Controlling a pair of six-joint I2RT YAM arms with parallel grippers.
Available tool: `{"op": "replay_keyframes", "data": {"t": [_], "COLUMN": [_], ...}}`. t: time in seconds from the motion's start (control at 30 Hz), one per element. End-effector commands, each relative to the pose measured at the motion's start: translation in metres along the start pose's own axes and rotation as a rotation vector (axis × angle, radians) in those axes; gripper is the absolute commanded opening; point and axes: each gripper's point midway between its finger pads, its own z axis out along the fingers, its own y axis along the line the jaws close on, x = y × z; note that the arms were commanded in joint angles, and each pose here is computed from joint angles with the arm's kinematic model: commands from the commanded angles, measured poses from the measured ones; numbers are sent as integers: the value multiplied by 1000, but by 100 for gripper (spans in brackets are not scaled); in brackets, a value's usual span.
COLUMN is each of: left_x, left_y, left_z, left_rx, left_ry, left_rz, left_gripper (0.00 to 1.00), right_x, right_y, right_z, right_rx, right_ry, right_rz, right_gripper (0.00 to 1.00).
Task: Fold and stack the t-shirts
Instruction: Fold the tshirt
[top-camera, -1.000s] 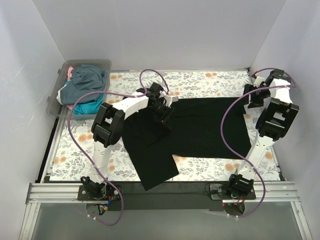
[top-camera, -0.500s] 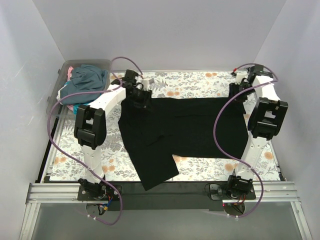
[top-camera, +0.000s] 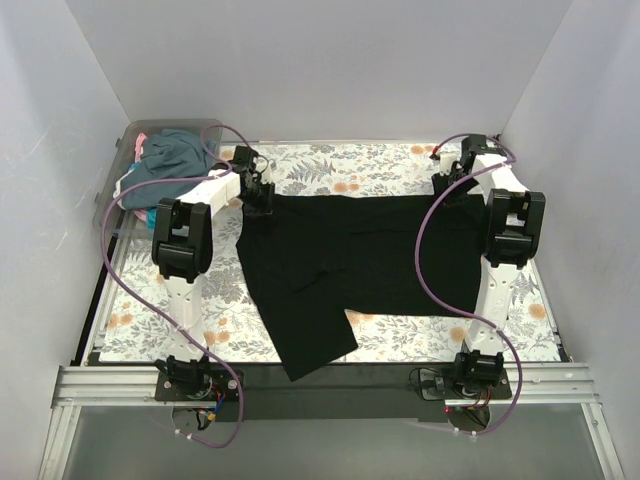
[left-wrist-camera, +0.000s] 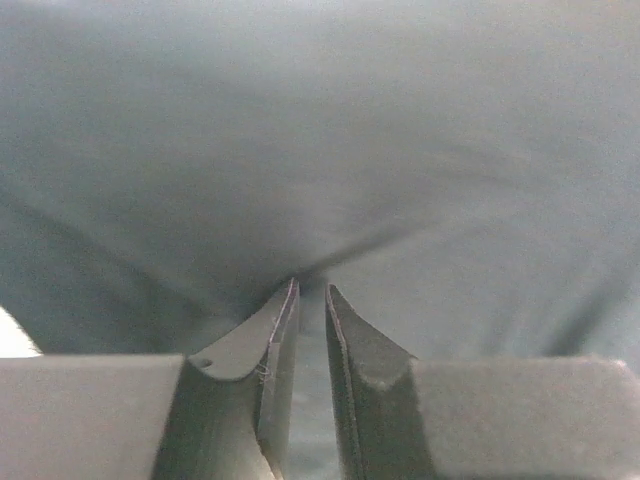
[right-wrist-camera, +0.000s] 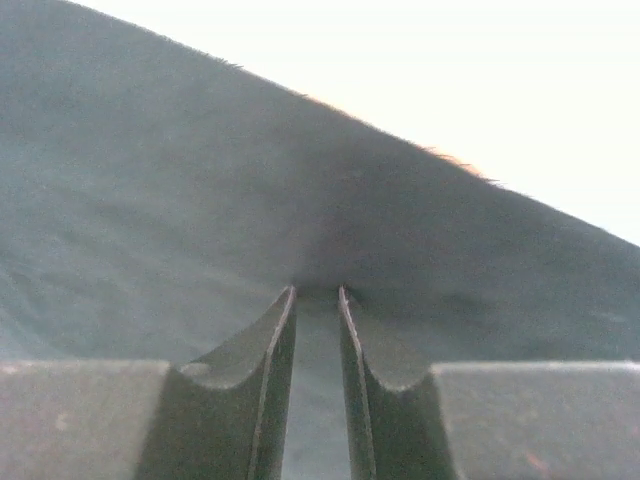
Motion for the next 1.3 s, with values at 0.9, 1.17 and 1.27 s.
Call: {"op": "replay_keyframes", "data": {"t": [0.9,1.17,1.27], "left_x": [15,81,88], "left_y": [-50,-54,-57], "left_z": [-163,-177,-181], "left_rx": [390,323,321], "left_ry": [-137,-97,-102], "left_rz": [380,431,437], "left_gripper": [61,63,62], "right_x": [18,149,168], "right_y": [72,65,56], "right_z": [-145,-124,-118], "right_rx": [30,52,47], "right_ry": [-168,105,156], "right_rz": [-529,-623,-581], "right_gripper": [94,68,65]}}
